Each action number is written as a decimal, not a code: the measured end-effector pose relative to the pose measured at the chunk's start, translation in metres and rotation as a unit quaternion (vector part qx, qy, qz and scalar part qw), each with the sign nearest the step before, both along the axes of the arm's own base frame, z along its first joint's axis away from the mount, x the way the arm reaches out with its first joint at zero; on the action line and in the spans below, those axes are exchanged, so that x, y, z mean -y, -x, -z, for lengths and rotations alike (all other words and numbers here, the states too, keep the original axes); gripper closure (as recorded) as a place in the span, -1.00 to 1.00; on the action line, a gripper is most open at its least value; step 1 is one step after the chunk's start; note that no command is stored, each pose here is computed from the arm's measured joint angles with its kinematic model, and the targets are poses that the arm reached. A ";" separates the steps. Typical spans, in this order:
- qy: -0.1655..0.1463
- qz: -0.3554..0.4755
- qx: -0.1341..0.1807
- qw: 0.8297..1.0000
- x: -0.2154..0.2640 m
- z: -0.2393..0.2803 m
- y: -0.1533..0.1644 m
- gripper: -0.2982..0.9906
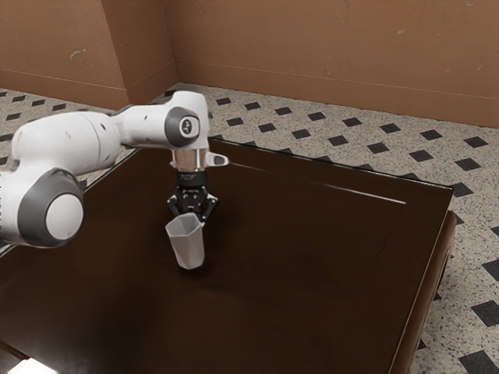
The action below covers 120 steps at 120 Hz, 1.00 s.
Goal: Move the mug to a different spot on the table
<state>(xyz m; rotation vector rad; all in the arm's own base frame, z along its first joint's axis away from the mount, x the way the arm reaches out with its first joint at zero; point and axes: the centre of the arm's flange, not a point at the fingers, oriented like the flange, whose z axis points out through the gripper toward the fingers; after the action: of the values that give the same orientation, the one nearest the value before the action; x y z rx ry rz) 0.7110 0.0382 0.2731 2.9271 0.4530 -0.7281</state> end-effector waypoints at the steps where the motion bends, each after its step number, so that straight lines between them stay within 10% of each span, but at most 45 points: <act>1: 0.000 0.000 0.001 1.000 -0.001 0.000 0.000 0.63; 60: -0.002 -0.006 0.033 0.999 -0.004 0.016 -0.014 0.61; 86: 0.003 -0.012 0.049 0.999 -0.007 0.016 -0.018 -0.08; 120: -0.040 0.026 0.170 0.984 -0.018 -0.077 -0.025 -0.42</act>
<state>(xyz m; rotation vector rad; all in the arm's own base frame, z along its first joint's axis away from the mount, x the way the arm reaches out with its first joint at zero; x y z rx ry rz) 0.7358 0.0561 0.3501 3.0602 0.3806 -0.2066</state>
